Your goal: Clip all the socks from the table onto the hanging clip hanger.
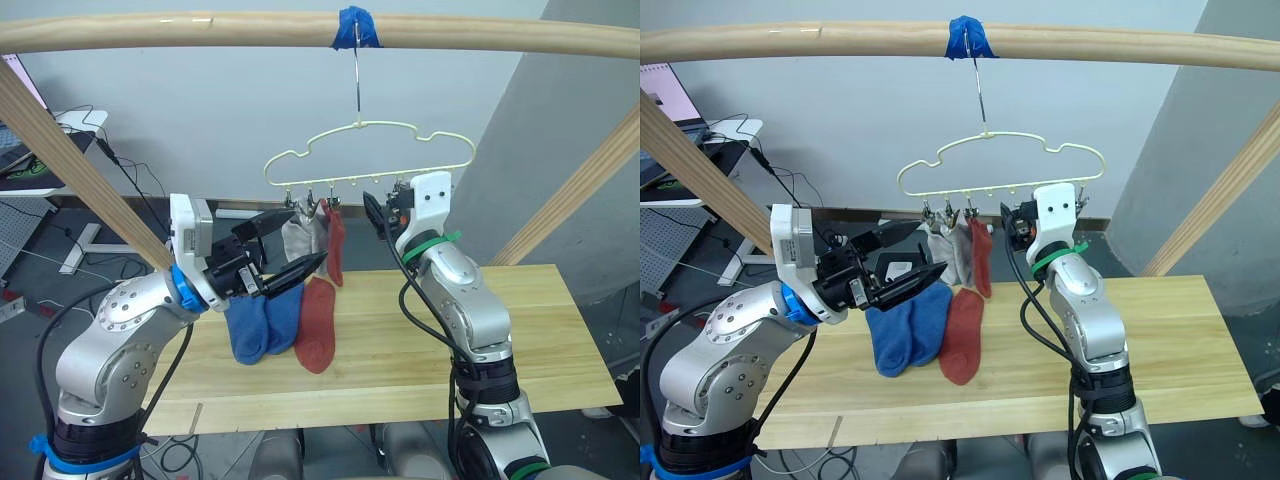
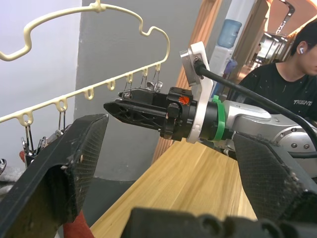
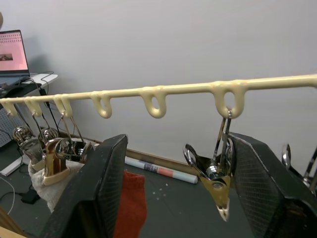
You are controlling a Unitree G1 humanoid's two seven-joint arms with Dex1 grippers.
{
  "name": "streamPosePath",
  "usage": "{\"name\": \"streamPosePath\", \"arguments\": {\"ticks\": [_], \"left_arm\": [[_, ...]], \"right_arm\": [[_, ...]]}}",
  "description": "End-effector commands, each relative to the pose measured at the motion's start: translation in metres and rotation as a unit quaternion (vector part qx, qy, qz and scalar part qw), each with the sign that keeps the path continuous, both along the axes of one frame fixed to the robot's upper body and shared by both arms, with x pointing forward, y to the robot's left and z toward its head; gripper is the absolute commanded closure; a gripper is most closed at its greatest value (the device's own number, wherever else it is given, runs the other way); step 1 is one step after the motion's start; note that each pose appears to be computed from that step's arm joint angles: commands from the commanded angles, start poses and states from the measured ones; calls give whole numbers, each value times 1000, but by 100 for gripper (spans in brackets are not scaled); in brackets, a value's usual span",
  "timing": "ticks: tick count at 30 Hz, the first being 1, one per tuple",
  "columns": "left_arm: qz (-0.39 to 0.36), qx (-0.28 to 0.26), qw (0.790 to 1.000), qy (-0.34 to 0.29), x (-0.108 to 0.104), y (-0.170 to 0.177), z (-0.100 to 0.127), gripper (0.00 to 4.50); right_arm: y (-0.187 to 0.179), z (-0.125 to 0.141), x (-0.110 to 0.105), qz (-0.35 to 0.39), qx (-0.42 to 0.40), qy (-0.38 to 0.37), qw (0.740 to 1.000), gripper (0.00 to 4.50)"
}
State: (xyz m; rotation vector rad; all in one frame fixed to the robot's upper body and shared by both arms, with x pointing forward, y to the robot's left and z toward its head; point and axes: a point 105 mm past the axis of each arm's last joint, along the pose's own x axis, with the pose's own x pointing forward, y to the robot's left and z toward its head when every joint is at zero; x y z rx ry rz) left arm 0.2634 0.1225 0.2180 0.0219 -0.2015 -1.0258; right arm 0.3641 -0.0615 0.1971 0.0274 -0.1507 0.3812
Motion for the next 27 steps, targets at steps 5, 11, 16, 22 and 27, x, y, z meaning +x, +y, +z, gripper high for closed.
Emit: {"name": "streamPosePath", "arguments": {"ticks": [5,11,16,22,27], "left_arm": [[-10,-7,1000,-28,-5,-6,12,0],[-8,-10,999,-30,-4,-6,13,0],[-9,-9,999,-30,-5,-7,13,0],[-10,-10,999,-30,-6,-7,12,0],[-9,-10,1000,-27,-7,-8,9,0]], "right_arm": [[2,18,0,-1,21,-27,999,130],[2,18,2,-2,25,-27,999,130],[0,17,2,-6,33,-23,999,189],[-1,17,2,-7,35,-22,999,389],[-4,17,2,-3,43,-13,999,448]]}}
